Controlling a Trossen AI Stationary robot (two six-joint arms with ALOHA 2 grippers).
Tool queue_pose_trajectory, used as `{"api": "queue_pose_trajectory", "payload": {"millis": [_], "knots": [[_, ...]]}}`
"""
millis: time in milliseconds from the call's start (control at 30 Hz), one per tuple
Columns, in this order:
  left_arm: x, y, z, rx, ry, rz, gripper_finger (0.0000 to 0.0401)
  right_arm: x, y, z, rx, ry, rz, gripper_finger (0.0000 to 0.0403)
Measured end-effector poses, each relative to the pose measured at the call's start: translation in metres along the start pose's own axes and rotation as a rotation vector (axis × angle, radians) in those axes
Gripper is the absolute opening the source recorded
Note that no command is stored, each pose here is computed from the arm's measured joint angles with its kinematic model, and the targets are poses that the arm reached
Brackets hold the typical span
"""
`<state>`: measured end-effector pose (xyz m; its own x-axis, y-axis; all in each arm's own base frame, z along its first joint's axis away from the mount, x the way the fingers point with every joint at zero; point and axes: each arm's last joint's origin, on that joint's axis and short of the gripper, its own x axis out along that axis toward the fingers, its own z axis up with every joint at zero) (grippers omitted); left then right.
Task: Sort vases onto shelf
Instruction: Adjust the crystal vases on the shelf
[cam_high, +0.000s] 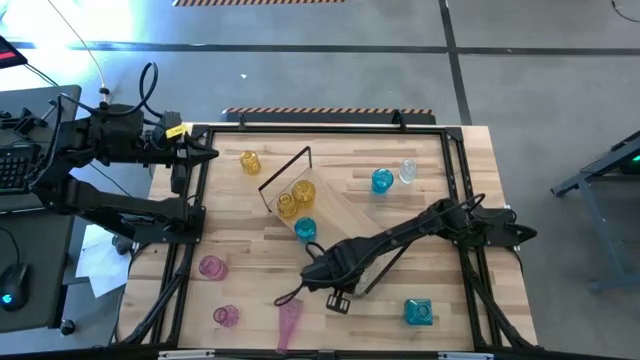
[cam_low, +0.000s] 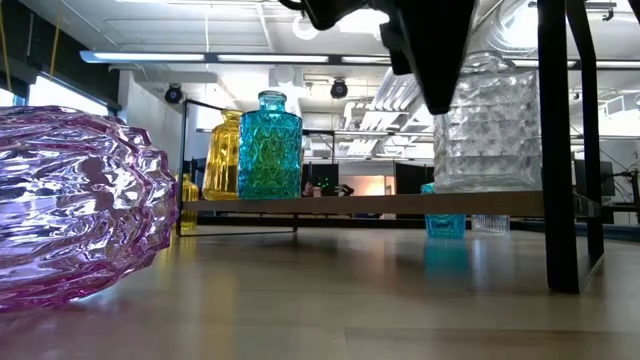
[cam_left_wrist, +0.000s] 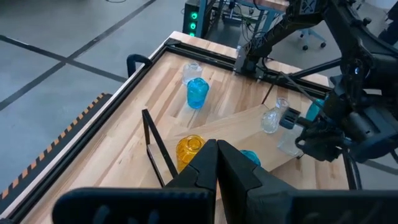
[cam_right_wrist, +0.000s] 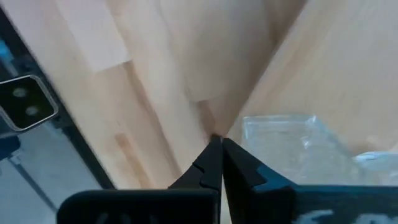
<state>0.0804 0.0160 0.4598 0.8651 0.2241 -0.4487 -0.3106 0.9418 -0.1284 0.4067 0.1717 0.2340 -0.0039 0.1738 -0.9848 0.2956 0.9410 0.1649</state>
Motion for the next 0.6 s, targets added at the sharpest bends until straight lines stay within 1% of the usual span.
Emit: {"api": "queue_pose_trajectory", "payload": {"millis": [233, 600], "knots": [[-0.001, 0.0, 0.0, 0.0, -0.003, -0.001, 0.0, -0.002, -0.01, 0.007, -0.017, 0.002, -0.011, 0.0], [-0.004, 0.001, -0.001, -0.001, -0.013, -0.003, 0.0, -0.005, -0.025, 0.019, -0.003, -0.02, -0.019, 0.0]]}}
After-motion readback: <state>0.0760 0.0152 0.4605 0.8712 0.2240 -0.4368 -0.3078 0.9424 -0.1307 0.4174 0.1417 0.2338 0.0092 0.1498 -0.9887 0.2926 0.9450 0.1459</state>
